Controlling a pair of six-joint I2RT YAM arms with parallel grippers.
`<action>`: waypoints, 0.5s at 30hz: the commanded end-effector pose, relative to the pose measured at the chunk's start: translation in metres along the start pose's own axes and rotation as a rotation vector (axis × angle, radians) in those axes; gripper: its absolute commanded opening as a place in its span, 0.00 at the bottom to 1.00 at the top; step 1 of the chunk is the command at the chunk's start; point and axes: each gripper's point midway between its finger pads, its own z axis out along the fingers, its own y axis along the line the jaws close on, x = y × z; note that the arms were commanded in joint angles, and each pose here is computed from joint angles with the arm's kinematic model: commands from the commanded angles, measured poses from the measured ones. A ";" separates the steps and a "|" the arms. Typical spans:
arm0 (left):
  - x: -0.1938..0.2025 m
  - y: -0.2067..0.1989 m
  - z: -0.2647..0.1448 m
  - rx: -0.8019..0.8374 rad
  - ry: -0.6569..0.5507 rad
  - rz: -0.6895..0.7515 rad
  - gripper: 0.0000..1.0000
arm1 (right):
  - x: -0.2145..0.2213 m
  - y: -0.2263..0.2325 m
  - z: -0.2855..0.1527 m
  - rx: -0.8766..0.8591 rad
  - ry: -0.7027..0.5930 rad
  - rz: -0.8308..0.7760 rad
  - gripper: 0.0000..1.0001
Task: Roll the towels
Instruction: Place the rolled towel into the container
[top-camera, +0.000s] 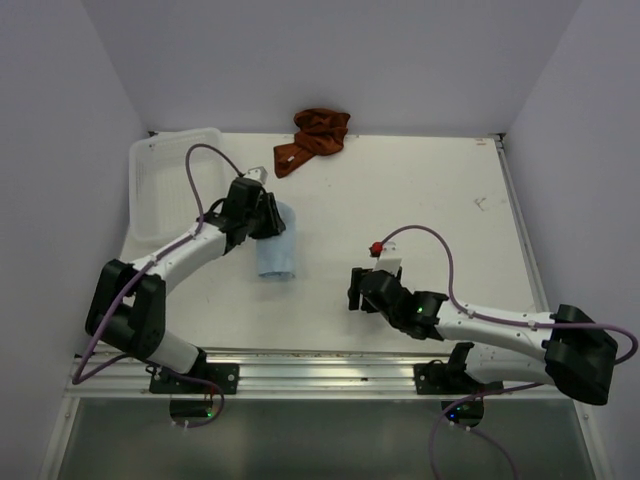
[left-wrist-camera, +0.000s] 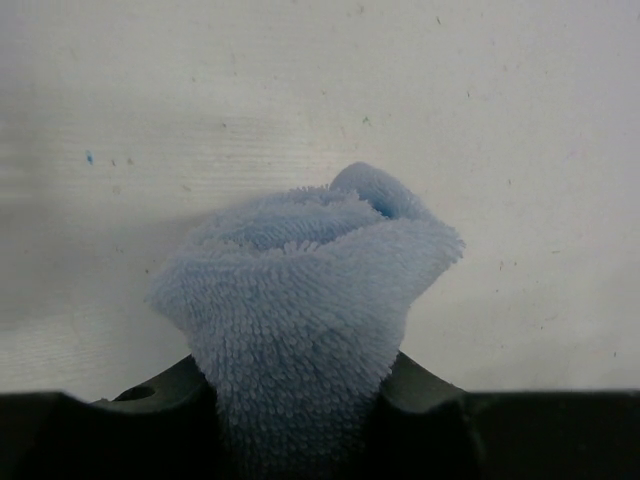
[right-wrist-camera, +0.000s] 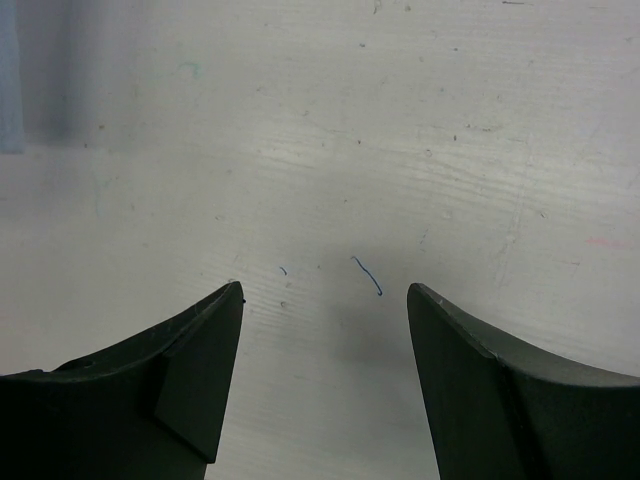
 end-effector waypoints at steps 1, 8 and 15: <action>-0.056 -0.003 -0.026 0.031 -0.106 0.015 0.00 | -0.024 0.013 -0.003 -0.025 -0.037 0.019 0.71; -0.156 0.037 -0.070 -0.076 -0.261 -0.006 0.00 | -0.040 0.016 0.003 -0.039 -0.023 0.015 0.71; -0.253 0.107 -0.127 -0.341 -0.434 0.006 0.00 | -0.046 0.017 0.015 -0.054 0.023 0.020 0.71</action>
